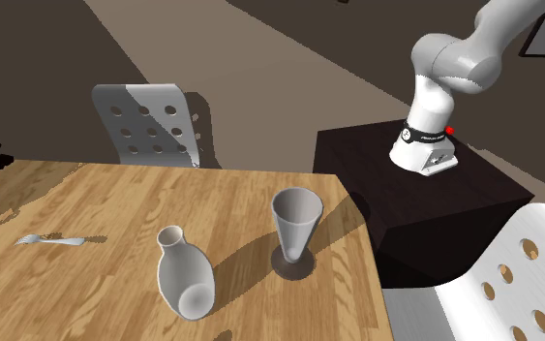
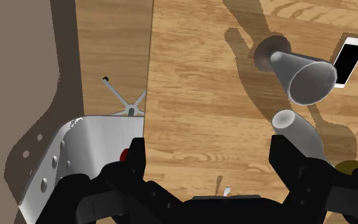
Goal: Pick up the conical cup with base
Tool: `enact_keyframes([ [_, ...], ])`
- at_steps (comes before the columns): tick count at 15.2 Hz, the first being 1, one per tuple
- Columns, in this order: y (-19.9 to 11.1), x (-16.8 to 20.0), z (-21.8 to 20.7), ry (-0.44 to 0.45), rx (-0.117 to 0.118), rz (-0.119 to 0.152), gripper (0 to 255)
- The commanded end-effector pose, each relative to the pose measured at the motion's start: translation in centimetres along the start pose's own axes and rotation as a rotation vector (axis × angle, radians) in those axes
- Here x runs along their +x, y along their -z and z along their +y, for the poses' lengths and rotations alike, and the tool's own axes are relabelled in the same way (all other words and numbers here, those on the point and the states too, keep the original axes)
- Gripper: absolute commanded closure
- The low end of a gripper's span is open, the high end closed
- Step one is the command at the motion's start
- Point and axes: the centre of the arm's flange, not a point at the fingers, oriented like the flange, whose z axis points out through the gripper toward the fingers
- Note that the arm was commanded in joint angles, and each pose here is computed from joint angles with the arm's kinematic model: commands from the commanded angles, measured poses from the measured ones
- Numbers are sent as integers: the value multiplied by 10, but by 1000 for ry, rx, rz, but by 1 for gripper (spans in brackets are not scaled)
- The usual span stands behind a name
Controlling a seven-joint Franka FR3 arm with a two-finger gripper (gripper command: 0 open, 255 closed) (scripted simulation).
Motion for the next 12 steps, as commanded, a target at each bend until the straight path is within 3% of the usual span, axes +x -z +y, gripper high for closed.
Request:
enact_keyframes([
  [1, 0, 0, 0, 0, 0, 0, 0],
  [12, -122, 35, -69, -18, 50, -81, 0],
])
